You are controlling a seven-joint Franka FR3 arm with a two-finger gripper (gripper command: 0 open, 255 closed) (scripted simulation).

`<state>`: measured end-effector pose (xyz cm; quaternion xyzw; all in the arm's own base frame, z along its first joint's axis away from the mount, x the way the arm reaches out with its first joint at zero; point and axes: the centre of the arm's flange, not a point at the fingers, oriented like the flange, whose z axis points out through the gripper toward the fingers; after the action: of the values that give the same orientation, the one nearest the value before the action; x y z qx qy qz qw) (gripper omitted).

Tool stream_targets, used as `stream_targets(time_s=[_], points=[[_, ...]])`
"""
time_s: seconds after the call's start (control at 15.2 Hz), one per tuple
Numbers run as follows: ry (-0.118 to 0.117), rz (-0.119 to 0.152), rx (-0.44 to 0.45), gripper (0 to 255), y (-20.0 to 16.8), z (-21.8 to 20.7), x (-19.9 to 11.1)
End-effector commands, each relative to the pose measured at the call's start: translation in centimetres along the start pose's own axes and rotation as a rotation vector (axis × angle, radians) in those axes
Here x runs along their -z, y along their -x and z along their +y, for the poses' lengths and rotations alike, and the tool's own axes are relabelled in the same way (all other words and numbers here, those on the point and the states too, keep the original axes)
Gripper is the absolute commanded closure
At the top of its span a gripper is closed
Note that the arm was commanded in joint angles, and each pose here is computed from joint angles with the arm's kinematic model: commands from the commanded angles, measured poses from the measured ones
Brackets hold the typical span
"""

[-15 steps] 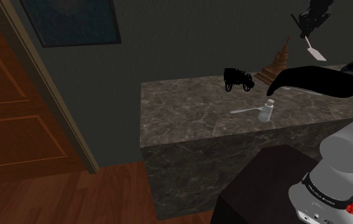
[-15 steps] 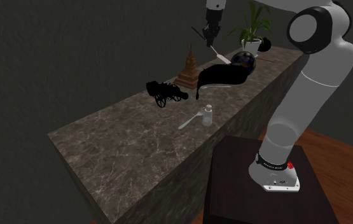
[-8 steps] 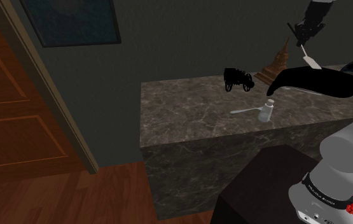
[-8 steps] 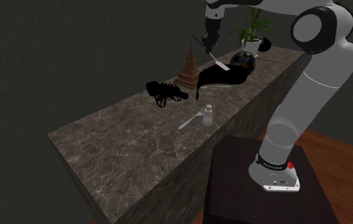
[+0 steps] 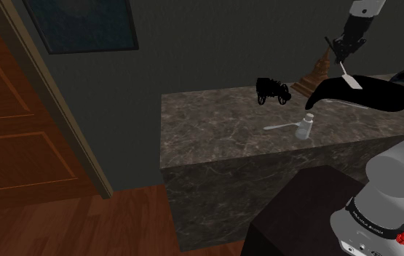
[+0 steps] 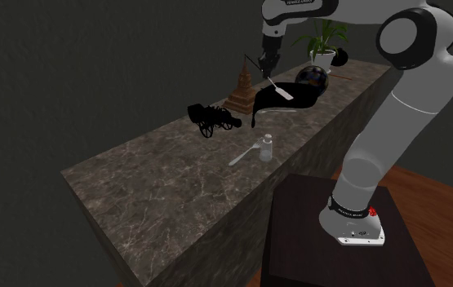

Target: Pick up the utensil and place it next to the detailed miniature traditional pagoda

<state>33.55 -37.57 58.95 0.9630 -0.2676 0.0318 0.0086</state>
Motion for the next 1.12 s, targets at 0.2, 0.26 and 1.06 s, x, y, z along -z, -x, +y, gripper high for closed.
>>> stream_targets(time_s=[0.2,0.26,1.06], points=[[0.0,0.001,0.0,255,0.2,0.1,-2.6],[0.0,0.001,0.0,255,0.2,0.1,-3.1],[0.0,0.001,0.0,255,0.6,0.1,-9.5]])
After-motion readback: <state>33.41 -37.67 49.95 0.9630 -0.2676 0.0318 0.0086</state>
